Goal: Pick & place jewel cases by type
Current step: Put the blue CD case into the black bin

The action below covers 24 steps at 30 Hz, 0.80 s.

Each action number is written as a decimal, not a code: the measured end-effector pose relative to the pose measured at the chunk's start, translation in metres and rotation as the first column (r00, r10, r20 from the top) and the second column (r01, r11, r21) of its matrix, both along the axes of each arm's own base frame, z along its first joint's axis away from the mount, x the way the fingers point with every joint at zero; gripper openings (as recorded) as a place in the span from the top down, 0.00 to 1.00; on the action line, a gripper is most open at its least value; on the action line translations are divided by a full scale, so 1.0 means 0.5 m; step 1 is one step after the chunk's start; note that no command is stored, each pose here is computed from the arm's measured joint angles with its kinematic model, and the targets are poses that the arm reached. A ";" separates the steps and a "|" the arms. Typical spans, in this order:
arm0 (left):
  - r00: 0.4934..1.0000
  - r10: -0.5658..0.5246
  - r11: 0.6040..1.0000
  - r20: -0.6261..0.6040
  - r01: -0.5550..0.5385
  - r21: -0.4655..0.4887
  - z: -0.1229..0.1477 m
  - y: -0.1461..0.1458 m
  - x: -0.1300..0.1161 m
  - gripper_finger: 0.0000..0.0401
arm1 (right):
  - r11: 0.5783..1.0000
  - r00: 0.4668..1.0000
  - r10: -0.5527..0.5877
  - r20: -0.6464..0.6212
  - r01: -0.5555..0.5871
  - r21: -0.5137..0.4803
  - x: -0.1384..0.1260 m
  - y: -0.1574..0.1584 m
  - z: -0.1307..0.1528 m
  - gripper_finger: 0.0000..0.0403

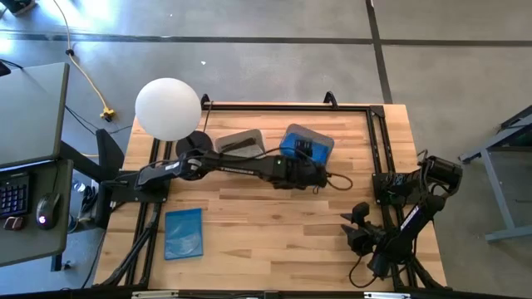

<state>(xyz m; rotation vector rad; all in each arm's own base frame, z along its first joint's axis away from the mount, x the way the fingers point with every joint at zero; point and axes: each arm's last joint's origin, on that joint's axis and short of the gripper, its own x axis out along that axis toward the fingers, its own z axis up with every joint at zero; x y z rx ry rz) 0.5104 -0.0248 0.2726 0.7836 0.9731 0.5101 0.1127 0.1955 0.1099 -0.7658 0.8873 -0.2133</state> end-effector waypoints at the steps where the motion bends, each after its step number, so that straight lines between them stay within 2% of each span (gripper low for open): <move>1: 1.000 -0.002 1.000 -0.001 0.002 0.008 0.001 -0.007 -0.001 0.53 | 1.000 1.000 0.003 -0.004 -0.003 -0.005 0.001 0.000 0.000 0.50; 8: 0.999 0.020 0.995 -0.028 -0.017 0.101 0.000 -0.052 -0.013 0.53 | 1.000 1.000 -0.021 -0.001 0.021 0.003 0.012 -0.005 -0.001 0.50; 12: 0.999 0.034 0.987 0.023 -0.037 0.156 0.035 -0.117 -0.045 0.53 | 0.999 0.997 -0.025 0.079 0.023 0.022 0.026 -0.002 0.000 0.50; 13: 0.998 0.050 0.986 0.037 -0.056 0.156 0.052 -0.132 -0.066 0.53 | 0.999 0.995 -0.022 0.101 0.019 0.030 0.032 0.000 0.000 0.50; 14: 0.995 0.077 0.985 0.064 -0.086 0.151 0.065 -0.147 -0.086 0.53 | 0.999 0.993 -0.019 0.116 0.014 0.037 0.038 0.002 0.000 0.50; 16: 0.975 0.150 0.983 0.162 -0.165 0.080 0.094 -0.172 -0.132 0.53 | 0.999 0.991 -0.002 0.134 -0.005 0.053 0.050 0.008 0.000 0.50; 18: 0.935 0.259 0.966 0.241 -0.249 -0.073 0.124 -0.190 -0.191 0.53 | 0.998 0.989 0.015 0.147 -0.024 0.063 0.065 0.013 0.000 0.50; 19: 0.905 0.331 0.940 0.267 -0.290 -0.181 0.135 -0.197 -0.217 0.53 | 0.997 0.988 0.023 0.154 -0.034 0.071 0.072 0.016 0.000 0.50; 21: 0.842 0.470 0.831 0.264 -0.322 -0.455 0.158 -0.216 -0.252 0.53 | 0.996 0.981 0.032 0.189 -0.048 0.077 0.090 0.020 0.002 0.50; 23: 0.866 0.482 0.698 0.131 -0.290 -0.655 0.173 -0.240 -0.276 0.53 | 0.996 0.969 0.030 0.245 -0.050 0.077 0.114 0.021 0.007 0.50; 24: 0.883 0.464 0.635 0.074 -0.273 -0.723 0.177 -0.254 -0.281 0.53 | 0.996 0.960 0.024 0.279 -0.047 0.078 0.127 0.022 0.011 0.50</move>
